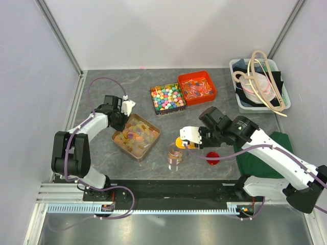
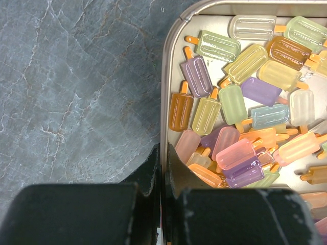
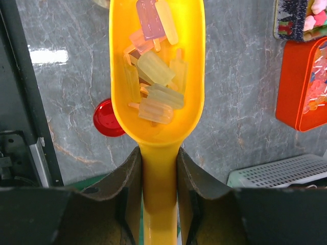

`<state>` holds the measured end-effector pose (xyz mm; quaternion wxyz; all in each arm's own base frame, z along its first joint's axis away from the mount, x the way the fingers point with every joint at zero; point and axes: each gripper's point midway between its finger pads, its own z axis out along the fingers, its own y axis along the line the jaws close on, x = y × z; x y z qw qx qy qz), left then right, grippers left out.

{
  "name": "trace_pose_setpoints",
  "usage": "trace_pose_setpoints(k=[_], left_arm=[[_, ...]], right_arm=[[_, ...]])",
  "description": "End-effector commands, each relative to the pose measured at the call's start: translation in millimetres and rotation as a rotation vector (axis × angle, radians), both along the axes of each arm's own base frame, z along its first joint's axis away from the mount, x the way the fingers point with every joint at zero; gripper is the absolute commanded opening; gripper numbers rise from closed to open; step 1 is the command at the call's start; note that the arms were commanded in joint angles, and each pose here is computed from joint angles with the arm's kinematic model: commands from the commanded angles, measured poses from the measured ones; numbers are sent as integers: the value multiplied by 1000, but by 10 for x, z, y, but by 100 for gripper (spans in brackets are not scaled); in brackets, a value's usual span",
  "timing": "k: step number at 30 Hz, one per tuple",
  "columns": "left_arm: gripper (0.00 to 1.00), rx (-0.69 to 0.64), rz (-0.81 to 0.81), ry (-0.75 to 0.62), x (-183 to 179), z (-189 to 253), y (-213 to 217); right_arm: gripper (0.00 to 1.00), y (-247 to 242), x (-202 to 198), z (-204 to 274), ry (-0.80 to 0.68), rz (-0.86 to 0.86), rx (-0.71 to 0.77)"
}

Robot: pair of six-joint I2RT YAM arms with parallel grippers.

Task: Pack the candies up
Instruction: Place the fake candies in the packing bottle.

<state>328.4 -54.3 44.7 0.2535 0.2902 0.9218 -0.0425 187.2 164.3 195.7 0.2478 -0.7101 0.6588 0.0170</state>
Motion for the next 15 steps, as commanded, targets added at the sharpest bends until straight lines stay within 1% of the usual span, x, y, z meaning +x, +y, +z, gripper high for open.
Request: trace_pose_setpoints(k=[1,15], left_arm=[[2,-52,-23,-46,88,74,-91],[2,-51,-21,-42,83,57,-88]], right_arm=[[0,-16,15,93,-38,21,-38],[0,-6,-7,96,-78,73,-125]])
